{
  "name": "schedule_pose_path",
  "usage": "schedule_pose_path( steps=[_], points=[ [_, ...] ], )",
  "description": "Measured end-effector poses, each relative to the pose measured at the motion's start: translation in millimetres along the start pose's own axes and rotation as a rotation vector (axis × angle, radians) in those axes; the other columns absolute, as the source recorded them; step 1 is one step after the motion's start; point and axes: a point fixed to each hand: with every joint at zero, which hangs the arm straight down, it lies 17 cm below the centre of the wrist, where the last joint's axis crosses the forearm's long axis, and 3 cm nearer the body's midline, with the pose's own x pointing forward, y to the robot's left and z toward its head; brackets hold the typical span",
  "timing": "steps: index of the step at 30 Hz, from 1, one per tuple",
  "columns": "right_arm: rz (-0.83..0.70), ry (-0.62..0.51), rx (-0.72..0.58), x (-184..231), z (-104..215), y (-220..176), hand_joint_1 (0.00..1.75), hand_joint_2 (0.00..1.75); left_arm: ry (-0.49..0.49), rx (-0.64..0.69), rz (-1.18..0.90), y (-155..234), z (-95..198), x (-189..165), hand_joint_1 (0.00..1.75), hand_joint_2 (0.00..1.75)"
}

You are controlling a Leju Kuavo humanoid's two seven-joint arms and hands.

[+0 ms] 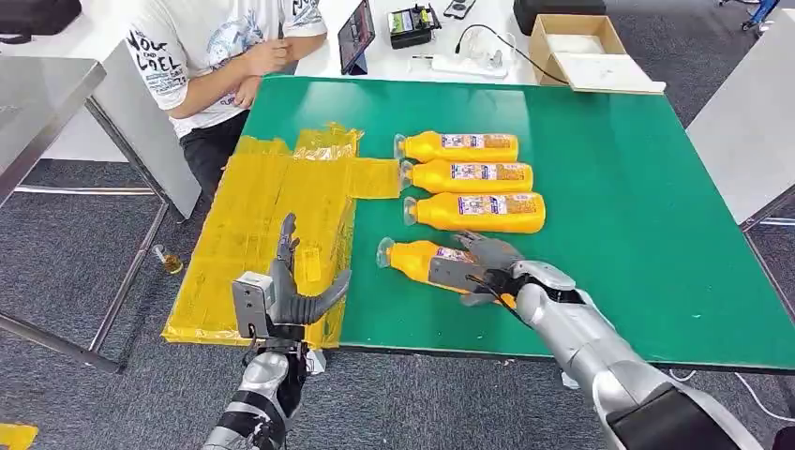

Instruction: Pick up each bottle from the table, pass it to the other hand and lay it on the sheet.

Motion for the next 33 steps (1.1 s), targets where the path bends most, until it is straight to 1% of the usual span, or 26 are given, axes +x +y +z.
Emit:
schedule_pose_path(
  steps=[4, 5, 7, 8, 18, 24, 31, 33],
  points=[
    [0.016, 0.009, -0.003, -11, 5, -6, 0.0, 1.75, 0.007, 0.002, -0.001, 1, 3, -3, 0.0, 1.75],
    [0.022, 0.011, -0.006, -13, 6, -8, 0.12, 1.75, 0.009, 0.003, -0.001, 1, 4, -4, 0.0, 1.75],
    [0.03, 0.014, -0.002, -15, 8, -9, 1.57, 1.75, 0.01, 0.003, -0.001, 1, 4, -4, 0.0, 1.75],
    [0.028, 0.014, 0.005, -16, 9, -8, 1.75, 1.75, 0.01, 0.003, -0.001, 1, 4, -4, 0.0, 1.75],
    [0.02, 0.023, 0.064, -31, 22, -12, 1.75, 1.75, 0.009, 0.005, 0.001, 2, 5, -4, 0.0, 1.75],
    [0.042, 0.028, 0.089, -35, 25, -6, 1.75, 1.75, 0.009, 0.006, 0.002, 2, 5, -3, 0.0, 1.75],
    [0.064, 0.029, 0.099, -36, 25, -4, 1.75, 1.75, 0.01, 0.007, 0.005, 2, 5, -4, 0.0, 1.75],
    [0.074, 0.025, 0.082, -35, 25, -6, 1.75, 1.75, 0.01, 0.007, 0.005, 2, 5, -4, 0.0, 1.75]
  ],
)
